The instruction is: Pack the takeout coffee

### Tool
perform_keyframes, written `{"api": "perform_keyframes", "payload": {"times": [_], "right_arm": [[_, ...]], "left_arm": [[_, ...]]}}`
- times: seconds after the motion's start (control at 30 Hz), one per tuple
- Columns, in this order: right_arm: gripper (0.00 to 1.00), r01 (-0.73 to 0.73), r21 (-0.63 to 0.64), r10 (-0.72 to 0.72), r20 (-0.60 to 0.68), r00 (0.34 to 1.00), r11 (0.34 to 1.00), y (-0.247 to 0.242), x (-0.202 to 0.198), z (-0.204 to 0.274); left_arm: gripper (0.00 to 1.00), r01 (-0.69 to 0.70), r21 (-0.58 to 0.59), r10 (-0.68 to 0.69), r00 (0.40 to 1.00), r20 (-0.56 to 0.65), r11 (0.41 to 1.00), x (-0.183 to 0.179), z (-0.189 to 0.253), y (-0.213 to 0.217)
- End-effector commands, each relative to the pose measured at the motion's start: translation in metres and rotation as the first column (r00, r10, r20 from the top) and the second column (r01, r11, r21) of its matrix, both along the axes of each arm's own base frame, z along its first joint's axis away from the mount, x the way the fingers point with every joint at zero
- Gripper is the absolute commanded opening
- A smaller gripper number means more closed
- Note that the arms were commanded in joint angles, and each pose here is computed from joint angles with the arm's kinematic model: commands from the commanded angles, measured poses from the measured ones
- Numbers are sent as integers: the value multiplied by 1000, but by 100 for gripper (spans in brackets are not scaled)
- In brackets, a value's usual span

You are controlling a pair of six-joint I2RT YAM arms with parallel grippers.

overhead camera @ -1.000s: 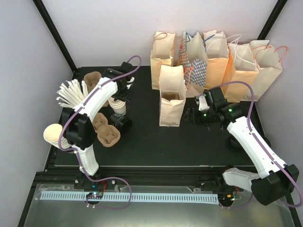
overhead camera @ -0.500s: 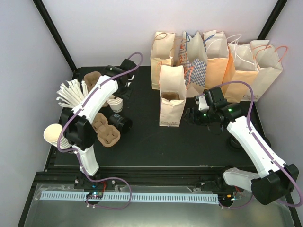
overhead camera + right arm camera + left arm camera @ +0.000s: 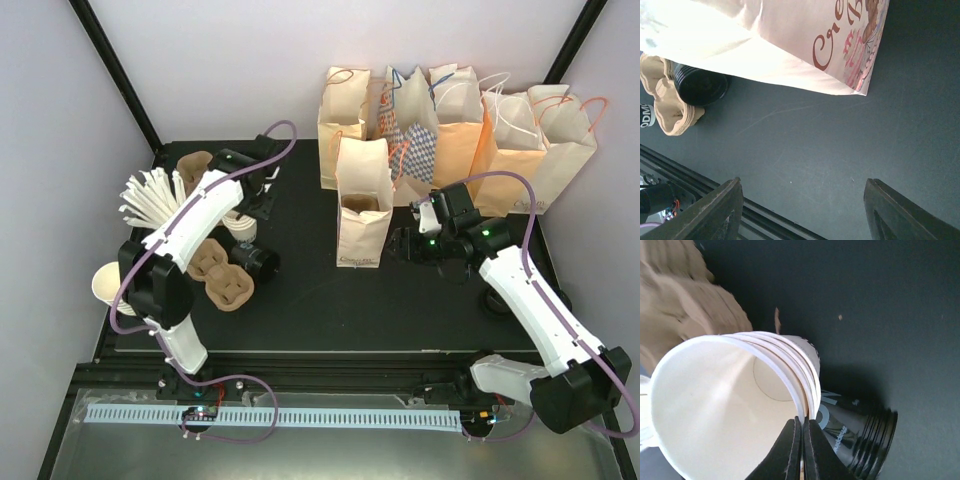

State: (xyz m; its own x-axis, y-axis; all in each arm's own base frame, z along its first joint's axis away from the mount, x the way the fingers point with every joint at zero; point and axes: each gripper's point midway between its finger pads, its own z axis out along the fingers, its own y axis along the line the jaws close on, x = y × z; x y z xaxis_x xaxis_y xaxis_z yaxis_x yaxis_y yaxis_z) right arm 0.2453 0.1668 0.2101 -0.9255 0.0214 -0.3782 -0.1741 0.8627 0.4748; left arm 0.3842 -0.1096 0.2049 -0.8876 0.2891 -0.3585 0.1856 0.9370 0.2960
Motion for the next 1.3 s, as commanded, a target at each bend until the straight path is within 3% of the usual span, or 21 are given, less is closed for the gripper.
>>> {"api": "perform_keyframes", "payload": {"times": [0.0, 0.17, 0.23, 0.37, 0.43, 0.6, 0.87, 1.0, 1.13, 1.27], "right_arm": [[69, -10, 18, 9, 37, 999, 1000, 1, -1, 10], [69, -7, 23, 6, 46, 999, 1000, 0, -3, 10], [69, -11, 17, 10, 38, 999, 1000, 0, -2, 9], [69, -12, 23, 11, 45, 999, 1000, 2, 0, 12], [69, -11, 24, 10, 48, 999, 1000, 2, 1, 13], [69, -12, 21, 11, 47, 999, 1000, 0, -2, 12], [69, -15, 11, 14, 48, 999, 1000, -2, -4, 10], [69, -12, 10, 12, 47, 999, 1000, -1, -2, 10], [69, 23, -14, -22, 89, 996, 1000, -8, 4, 17], [69, 96, -71, -84, 151, 985, 993, -24, 11, 27]], "left_arm": [[2, -47, -142, 48, 999, -1, 989, -1, 0, -1], [2, 25, -164, 0, 988, 155, 986, 8, 30, -5], [2, 63, -73, -49, 982, 182, 995, 11, 27, -3], [1, -14, -12, 15, 998, 55, 1000, 8, 8, 6], [2, -29, -53, 31, 999, 34, 998, 8, 3, 4], [2, -18, -191, 40, 993, 112, 981, 12, 25, -6], [2, -15, 33, 11, 992, 124, 999, 5, 83, 0], [2, -13, -101, 32, 981, 191, 995, -14, 120, -20], [2, 123, -299, -40, 962, 269, 946, -45, 152, -64], [2, 232, -332, -151, 956, 253, 914, -87, 145, -99]]}}
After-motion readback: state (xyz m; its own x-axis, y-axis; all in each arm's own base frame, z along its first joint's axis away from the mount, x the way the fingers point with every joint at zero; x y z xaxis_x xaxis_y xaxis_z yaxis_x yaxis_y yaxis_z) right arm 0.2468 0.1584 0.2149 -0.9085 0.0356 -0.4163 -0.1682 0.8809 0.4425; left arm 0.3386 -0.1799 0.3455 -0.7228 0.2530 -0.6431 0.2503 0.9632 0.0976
